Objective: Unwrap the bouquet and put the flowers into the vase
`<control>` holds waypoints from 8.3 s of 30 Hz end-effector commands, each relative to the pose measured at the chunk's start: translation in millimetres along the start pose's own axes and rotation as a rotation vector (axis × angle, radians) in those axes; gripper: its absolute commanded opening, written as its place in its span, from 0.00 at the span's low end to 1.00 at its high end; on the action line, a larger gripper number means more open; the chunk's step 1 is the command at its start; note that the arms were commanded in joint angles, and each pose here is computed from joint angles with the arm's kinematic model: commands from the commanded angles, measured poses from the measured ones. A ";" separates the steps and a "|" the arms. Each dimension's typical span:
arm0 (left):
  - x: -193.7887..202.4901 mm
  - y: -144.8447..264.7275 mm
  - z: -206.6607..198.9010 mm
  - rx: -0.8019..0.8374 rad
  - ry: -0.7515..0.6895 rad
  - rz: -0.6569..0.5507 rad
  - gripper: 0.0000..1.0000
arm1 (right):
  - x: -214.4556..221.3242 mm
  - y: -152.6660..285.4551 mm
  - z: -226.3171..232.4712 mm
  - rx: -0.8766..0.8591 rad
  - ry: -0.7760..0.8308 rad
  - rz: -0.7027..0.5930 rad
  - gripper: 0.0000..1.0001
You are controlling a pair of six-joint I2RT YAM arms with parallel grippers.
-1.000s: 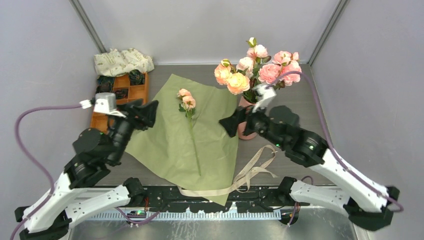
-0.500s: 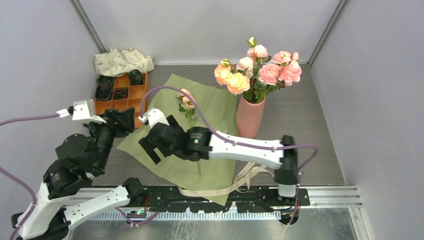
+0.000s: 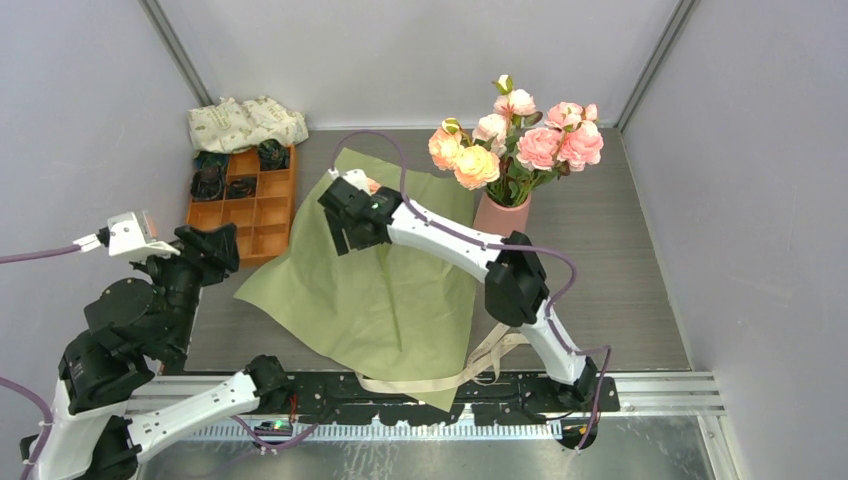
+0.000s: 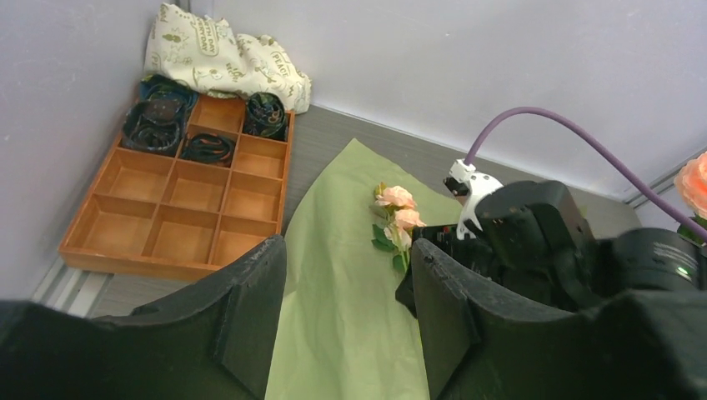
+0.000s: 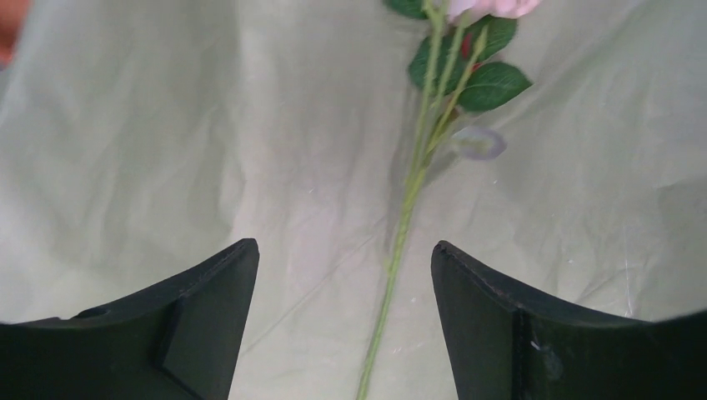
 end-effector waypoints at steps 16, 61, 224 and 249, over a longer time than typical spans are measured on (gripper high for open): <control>7.9 -5.8 -13.0 0.025 -0.013 0.028 0.57 | -17.2 -100.3 -58.8 0.081 -0.194 0.096 0.68; 12.6 -5.6 -12.3 0.033 -0.002 0.030 0.57 | -61.7 152.5 -2.0 0.006 -0.013 -0.409 0.01; 85.9 -49.5 -98.0 0.194 -0.106 0.188 0.58 | 20.0 228.7 -243.5 0.507 -0.192 -1.034 0.53; 95.4 -53.3 -102.2 0.190 -0.115 0.206 0.61 | 70.8 307.9 -266.2 0.280 -0.531 -0.969 0.99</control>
Point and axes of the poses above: each gripper's point midway between its finger pads, its own y axis back along the fingers, its own z axis along the line the jaws close on, x = y × z, the point moved 6 cm from there along y, back along the fingers, and after that the axes turned 1 degree about y, right-handed, at the moved point
